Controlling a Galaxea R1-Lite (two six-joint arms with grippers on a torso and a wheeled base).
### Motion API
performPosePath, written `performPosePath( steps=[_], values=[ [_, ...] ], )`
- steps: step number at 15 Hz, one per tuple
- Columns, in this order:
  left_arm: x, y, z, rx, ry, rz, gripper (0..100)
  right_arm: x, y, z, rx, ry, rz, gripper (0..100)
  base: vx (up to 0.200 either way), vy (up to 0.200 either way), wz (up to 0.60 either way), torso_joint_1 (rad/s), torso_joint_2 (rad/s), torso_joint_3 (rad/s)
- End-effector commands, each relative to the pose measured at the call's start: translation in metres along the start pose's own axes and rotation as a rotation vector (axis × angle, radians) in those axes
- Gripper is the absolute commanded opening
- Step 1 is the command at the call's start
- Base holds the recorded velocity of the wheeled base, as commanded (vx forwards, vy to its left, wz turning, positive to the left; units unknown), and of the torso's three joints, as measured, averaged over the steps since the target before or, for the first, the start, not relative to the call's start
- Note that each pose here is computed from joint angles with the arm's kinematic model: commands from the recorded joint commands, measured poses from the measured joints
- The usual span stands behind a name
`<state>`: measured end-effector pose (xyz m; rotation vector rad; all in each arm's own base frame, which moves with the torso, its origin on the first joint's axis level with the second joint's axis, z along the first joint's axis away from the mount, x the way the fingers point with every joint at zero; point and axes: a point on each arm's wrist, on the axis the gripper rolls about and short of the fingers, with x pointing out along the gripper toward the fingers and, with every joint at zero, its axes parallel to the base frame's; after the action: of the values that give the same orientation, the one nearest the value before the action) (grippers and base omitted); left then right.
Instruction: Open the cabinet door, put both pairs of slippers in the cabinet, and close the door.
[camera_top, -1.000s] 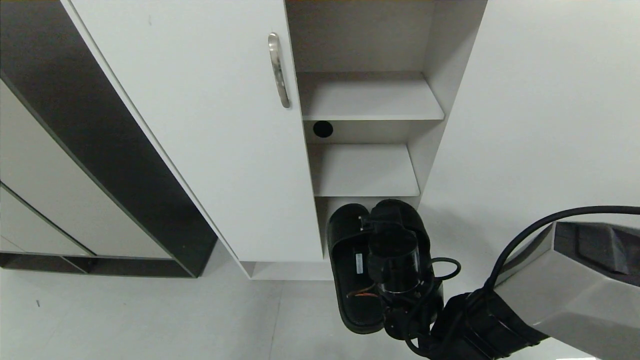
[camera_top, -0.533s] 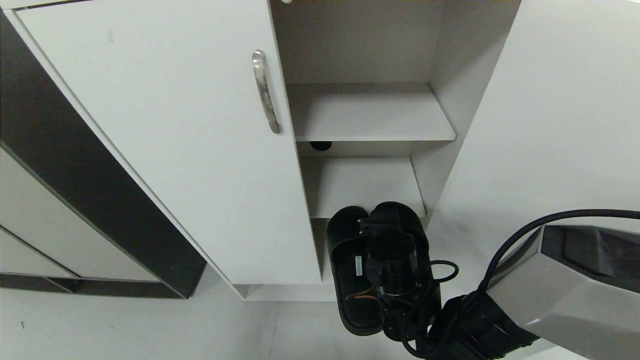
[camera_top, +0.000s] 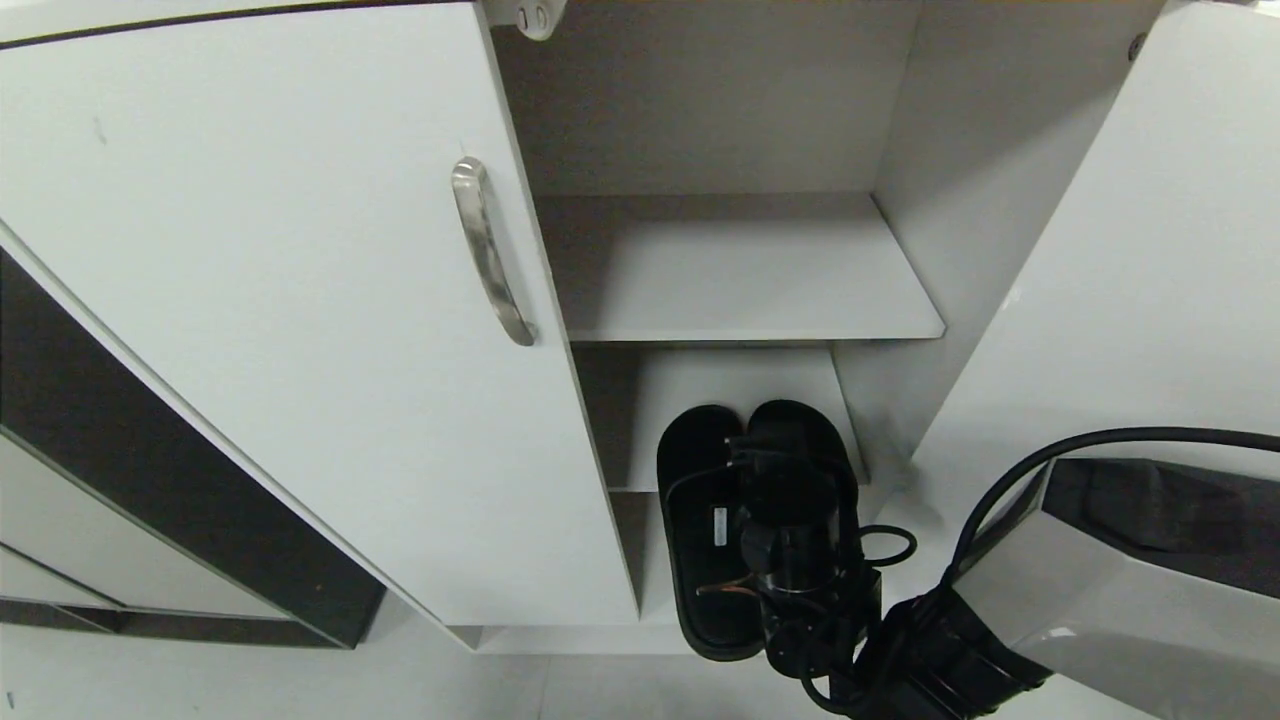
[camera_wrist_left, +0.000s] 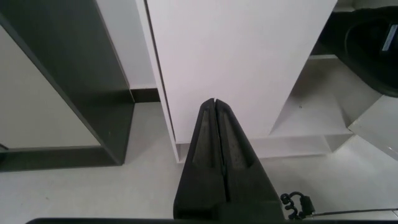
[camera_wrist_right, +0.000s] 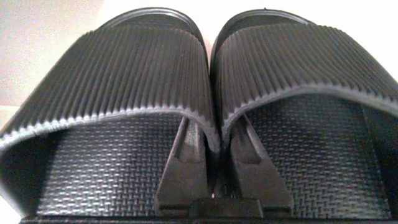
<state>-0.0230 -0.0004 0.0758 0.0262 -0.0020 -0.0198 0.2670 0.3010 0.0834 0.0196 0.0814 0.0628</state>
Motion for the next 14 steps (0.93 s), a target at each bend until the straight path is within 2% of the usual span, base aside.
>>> performPosePath(
  steps=[1,6,14],
  values=[
    [0.000,0.000,0.000,0.000,0.003,0.000,0,0.006,-0.002,-0.005,-0.002,0.003,-0.011,0,0.000,0.000,0.00,0.000,0.00,0.000],
    [0.000,0.000,0.000,0.000,0.002,0.000,0,0.043,-0.007,-0.006,0.030,-0.028,-0.049,0,0.000,0.000,0.00,0.000,0.00,0.000],
    [0.000,0.000,0.000,-0.012,0.002,0.006,0,0.103,-0.001,0.027,0.044,-0.041,-0.089,0,0.000,0.000,0.00,0.000,0.00,0.000]
  ],
)
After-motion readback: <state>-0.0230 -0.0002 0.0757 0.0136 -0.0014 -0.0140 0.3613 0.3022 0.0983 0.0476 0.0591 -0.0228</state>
